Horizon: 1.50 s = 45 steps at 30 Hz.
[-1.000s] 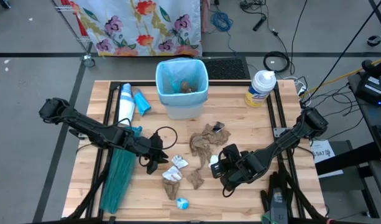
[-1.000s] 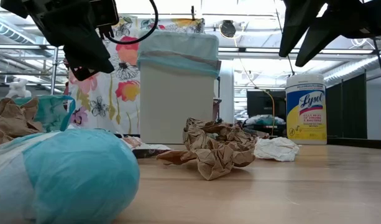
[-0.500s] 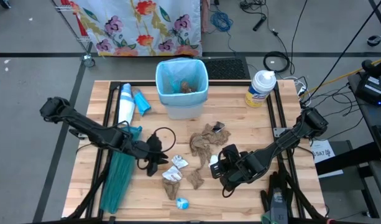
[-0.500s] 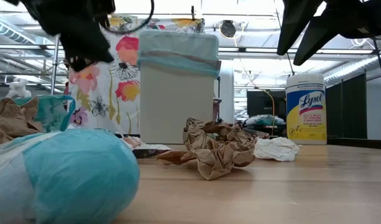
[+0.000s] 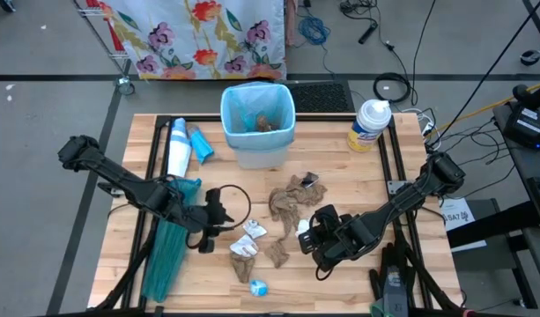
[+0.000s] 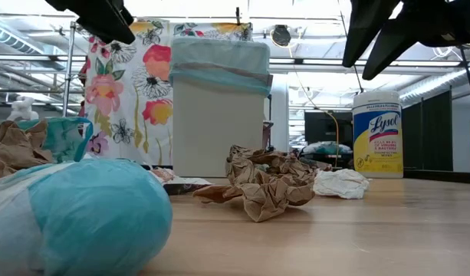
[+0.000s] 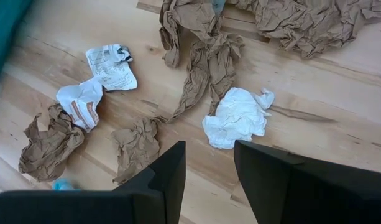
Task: Place trash/remove bag and relplace
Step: Put the white paper into the white trash bin
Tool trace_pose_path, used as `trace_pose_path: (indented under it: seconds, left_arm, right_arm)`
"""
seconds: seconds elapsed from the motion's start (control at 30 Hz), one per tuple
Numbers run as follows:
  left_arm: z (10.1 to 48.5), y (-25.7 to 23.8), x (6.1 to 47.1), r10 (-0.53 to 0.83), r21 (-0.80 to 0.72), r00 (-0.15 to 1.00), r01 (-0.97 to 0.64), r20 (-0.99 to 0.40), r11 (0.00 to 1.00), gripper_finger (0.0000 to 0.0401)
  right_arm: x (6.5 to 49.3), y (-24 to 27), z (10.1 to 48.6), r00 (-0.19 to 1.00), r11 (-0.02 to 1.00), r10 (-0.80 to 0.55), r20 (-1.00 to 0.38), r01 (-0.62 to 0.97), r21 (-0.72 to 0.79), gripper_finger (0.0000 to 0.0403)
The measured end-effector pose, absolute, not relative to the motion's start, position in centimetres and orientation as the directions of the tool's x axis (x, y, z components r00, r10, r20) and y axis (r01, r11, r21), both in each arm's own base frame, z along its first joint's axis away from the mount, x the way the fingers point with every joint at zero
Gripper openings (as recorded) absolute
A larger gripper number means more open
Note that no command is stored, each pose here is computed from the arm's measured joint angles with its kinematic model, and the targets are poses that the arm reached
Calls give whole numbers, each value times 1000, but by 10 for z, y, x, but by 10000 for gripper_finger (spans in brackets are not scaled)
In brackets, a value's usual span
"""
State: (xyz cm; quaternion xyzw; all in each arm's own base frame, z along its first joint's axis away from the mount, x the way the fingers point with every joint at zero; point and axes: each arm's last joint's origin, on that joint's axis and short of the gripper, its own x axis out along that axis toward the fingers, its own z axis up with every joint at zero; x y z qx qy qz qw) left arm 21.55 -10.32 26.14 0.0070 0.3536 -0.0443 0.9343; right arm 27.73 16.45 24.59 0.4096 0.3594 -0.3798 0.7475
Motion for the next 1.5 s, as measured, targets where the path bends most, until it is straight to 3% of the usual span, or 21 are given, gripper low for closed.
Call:
trace_pose_path:
  seconds: [0.27,0.63,0.8,1.0,1.5]
  left_arm:
    - [236,-111,230,-58,168,675,265,-736,950,108]
    - [186,-122,251,9,253,537,381,-843,889,108]
    - [175,-123,259,81,335,564,363,-822,870,108]
    - [167,-126,265,51,366,564,463,-824,807,108]
    - [148,-114,283,94,383,558,429,-825,818,108]
  right_arm:
    - [277,164,246,453,376,-274,-848,862,339,129]
    - [278,165,246,459,340,-270,-846,868,362,129]
    - [279,165,246,464,332,-267,-845,867,372,129]
    - [279,166,247,470,327,-263,-843,865,380,129]
    - [281,167,247,484,323,-254,-837,858,399,129]
